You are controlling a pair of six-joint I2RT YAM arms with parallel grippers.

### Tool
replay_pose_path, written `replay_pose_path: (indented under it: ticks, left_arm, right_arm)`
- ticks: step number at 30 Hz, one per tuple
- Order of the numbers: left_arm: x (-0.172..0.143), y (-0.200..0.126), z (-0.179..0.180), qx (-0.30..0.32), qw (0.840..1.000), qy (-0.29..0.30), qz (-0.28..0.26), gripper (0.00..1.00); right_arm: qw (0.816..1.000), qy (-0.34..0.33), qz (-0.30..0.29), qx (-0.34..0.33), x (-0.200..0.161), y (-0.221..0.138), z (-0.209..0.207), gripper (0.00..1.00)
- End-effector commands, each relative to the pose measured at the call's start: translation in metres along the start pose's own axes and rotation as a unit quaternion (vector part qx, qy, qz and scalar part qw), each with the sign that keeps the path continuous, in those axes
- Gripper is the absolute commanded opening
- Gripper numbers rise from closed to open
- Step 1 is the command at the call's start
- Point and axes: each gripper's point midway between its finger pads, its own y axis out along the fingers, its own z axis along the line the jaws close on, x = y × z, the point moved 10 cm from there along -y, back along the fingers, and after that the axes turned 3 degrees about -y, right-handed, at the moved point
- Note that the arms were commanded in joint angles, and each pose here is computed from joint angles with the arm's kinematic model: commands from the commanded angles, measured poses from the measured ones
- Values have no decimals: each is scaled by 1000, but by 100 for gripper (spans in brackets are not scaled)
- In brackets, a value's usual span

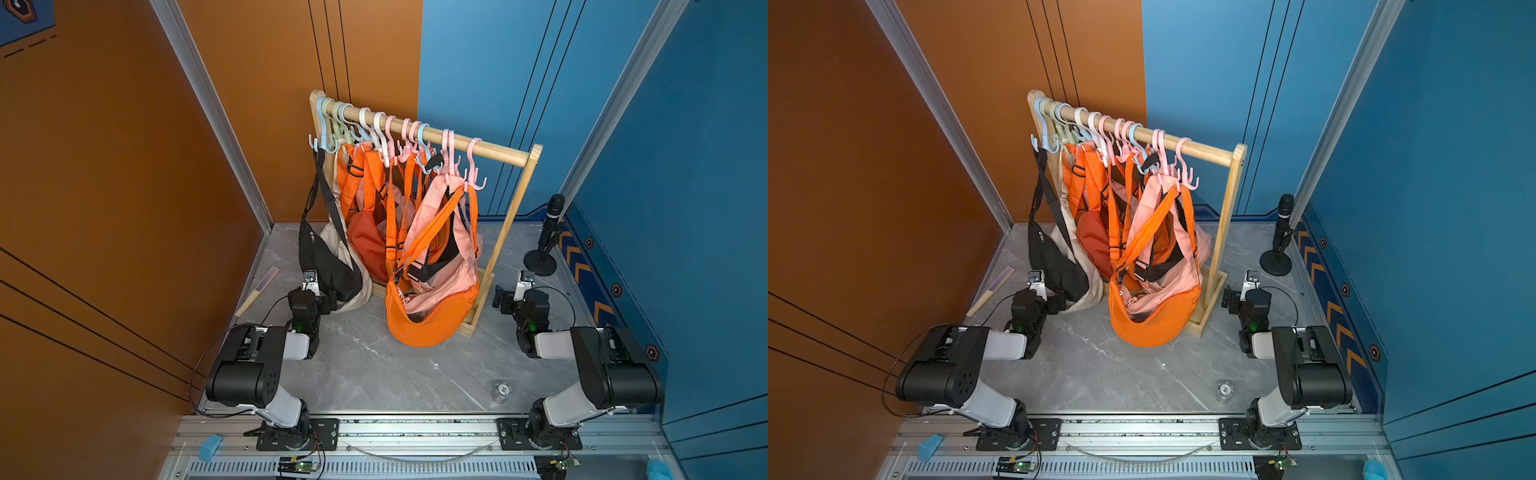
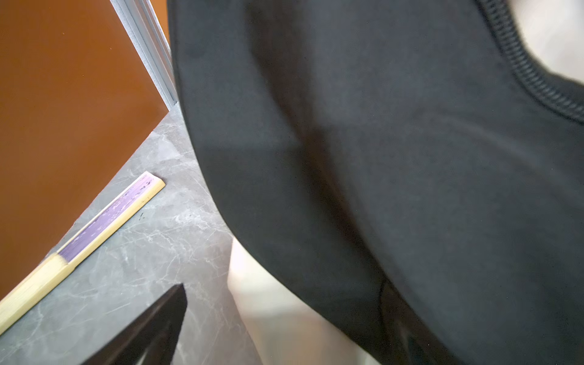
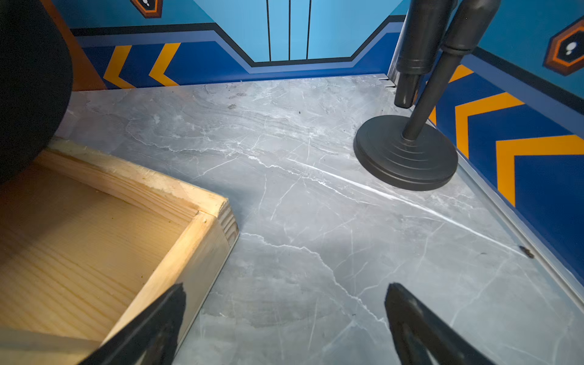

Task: Take the bag off the hook
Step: Adjust the clothesline at the center of the board.

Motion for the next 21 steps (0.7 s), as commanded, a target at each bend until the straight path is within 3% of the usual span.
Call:
replay_pose_path:
  ticks: [1,21]
  left_arm:
    - [2,1,-2,-20,1000,5,2,98]
    - [2,2,1,-22,1000,-5,3,98]
  right_arm:
    - [1000,2,-7,0,7,0,0,100]
    - [1000,4,-7,3,7,0,0,100]
